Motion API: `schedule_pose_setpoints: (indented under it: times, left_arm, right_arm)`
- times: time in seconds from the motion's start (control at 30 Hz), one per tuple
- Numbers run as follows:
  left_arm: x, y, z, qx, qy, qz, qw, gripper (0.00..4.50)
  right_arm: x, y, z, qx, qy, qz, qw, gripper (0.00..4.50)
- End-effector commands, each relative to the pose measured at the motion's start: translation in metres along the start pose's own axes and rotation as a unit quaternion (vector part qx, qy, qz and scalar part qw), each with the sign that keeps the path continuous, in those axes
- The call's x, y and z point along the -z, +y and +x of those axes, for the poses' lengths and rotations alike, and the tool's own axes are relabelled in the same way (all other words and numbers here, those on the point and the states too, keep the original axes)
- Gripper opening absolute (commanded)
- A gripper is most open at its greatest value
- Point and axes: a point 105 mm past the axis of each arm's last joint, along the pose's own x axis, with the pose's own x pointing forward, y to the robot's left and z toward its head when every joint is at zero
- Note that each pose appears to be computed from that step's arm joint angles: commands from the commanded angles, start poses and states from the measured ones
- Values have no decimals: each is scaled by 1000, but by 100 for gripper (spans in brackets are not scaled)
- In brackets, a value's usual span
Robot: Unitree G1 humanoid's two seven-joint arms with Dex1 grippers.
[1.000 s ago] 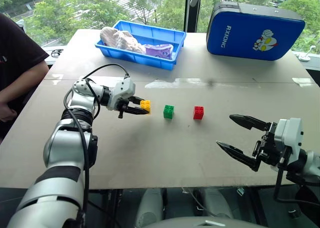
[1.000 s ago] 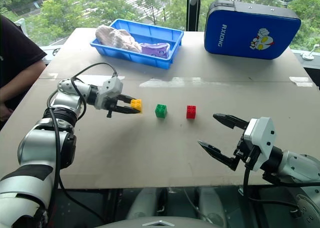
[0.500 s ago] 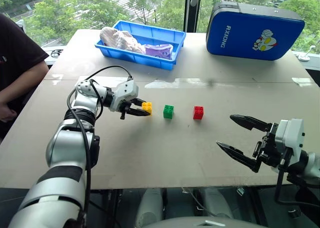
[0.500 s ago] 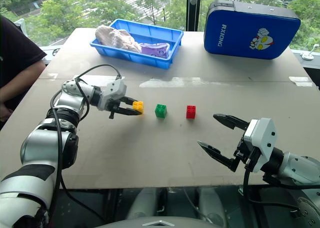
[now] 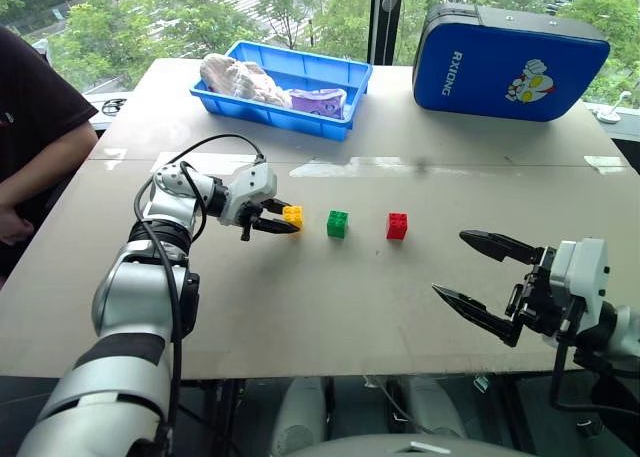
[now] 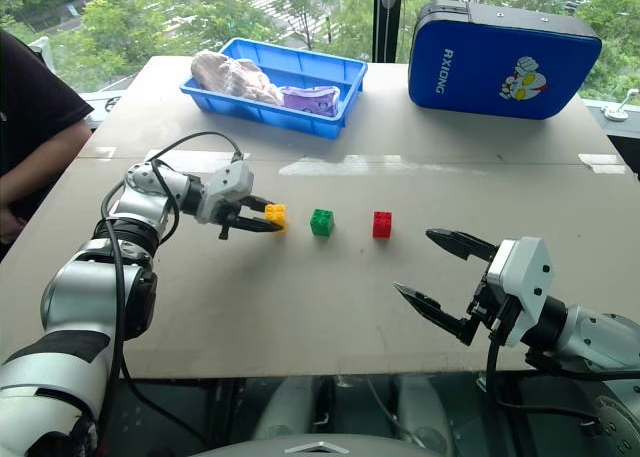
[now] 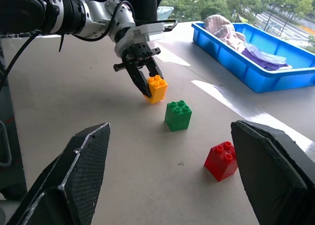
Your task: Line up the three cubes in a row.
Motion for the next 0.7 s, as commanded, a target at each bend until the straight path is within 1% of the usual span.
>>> schedule_pose_setpoints:
  times: [0.03, 0.1, 0.13, 0.23, 0.27, 0.33, 0.47, 0.57, 0.67, 0.7]
  left_arm:
    - [0, 2, -5, -10, 1, 6, 1000, 129]
    - [1, 3, -5, -14, 2, 5, 1000, 233]
    - [1, 3, -5, -14, 1, 4, 1000, 261]
    - [-2, 5, -10, -31, -21, -3, 999, 418]
    - [-3, 7, -12, -37, -29, -5, 999, 448]
    - [-6, 8, -19, -46, -47, -13, 998, 448]
    - [-6, 7, -46, -81, -102, -26, 991, 448]
    - [-9, 3, -55, -118, -151, -45, 980, 448]
    - [-15, -9, -59, -170, -188, -78, 964, 448]
    - [-17, -19, -59, -186, -194, -89, 959, 448]
  right_arm:
    - [-11, 1, -1, 2, -10, -23, 1000, 404]
    - [-10, 1, -1, 2, -10, -23, 1000, 404]
    - [-10, 0, -1, 2, -10, -23, 1000, 404]
    - [-10, 1, -1, 0, -9, -23, 1000, 404]
    - [-10, 1, -1, 0, -9, -22, 1000, 404]
    - [-9, 0, -1, 1, -9, -22, 1000, 404]
    - [-2, -10, -2, 16, 3, -30, 999, 404]
    - [6, -21, -4, 38, 21, -32, 999, 404]
    - [15, -31, -11, 57, 42, -30, 997, 404]
    - [20, -35, -16, 66, 54, -25, 996, 404]
